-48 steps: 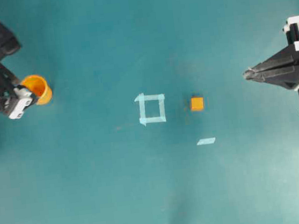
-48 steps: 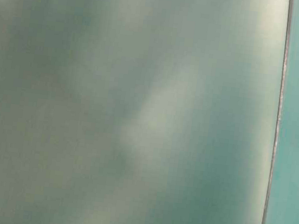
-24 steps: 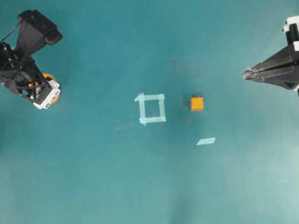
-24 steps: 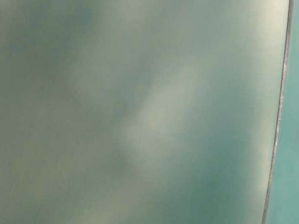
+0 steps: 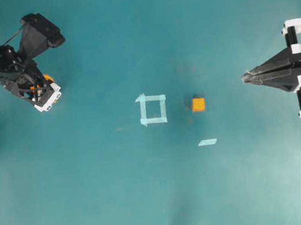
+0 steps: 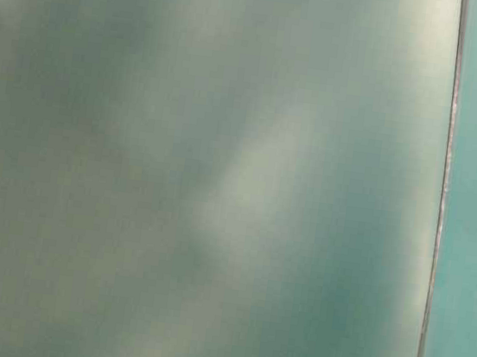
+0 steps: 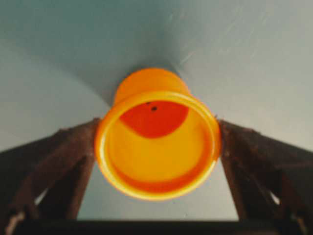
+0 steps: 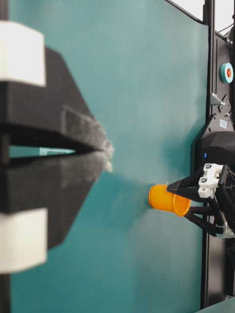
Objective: Move the cup toward the block with left arm.
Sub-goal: 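Close the left gripper on the orange cup and lift it, then carry the held cup rightward toward the orange cube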
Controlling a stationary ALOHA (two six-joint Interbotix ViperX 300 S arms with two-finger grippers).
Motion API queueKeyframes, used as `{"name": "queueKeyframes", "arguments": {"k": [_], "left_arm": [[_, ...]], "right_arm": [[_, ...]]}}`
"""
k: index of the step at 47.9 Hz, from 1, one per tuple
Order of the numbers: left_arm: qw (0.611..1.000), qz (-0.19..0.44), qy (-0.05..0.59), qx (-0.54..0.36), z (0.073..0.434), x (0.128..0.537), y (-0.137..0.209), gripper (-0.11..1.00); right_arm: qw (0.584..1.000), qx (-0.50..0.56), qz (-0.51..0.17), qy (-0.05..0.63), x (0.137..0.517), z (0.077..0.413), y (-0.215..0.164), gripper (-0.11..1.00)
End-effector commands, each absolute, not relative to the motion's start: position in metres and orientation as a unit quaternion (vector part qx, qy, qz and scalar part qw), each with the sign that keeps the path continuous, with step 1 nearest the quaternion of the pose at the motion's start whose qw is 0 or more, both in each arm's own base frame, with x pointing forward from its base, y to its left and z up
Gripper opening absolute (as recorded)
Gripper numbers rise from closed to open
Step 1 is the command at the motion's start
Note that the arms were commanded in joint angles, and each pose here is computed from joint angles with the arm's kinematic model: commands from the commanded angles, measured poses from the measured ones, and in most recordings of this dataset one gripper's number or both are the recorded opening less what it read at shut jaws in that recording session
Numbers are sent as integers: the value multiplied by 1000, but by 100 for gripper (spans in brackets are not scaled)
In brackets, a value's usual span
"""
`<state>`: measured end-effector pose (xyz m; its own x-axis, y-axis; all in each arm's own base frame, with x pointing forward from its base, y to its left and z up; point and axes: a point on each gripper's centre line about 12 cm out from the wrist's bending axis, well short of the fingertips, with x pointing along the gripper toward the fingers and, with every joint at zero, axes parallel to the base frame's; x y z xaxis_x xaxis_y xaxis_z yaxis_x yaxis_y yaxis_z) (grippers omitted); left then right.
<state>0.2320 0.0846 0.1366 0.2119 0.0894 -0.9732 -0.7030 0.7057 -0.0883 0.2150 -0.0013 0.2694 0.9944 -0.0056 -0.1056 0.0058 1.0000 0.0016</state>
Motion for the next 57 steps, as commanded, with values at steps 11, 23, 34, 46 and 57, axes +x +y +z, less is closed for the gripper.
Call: {"name": "queueKeyframes", "arguments": {"k": [11, 23, 34, 46, 57], "left_arm": [[734, 272, 559, -274, 132, 231, 84, 87], [746, 268, 547, -271, 130, 232, 84, 81], [758, 255, 540, -263, 141, 240, 77, 70], [762, 242, 541, -260, 175, 259, 66, 70], [757, 230, 559, -250, 195, 289, 58, 70]], "right_arm": [[999, -1, -3, 43, 218, 278, -1, 0], [999, -1, -3, 43, 218, 278, -1, 0], [999, 0, -3, 43, 218, 278, -1, 0], [999, 0, -3, 40, 218, 280, -1, 0], [999, 1, -3, 40, 218, 280, -1, 0]]}}
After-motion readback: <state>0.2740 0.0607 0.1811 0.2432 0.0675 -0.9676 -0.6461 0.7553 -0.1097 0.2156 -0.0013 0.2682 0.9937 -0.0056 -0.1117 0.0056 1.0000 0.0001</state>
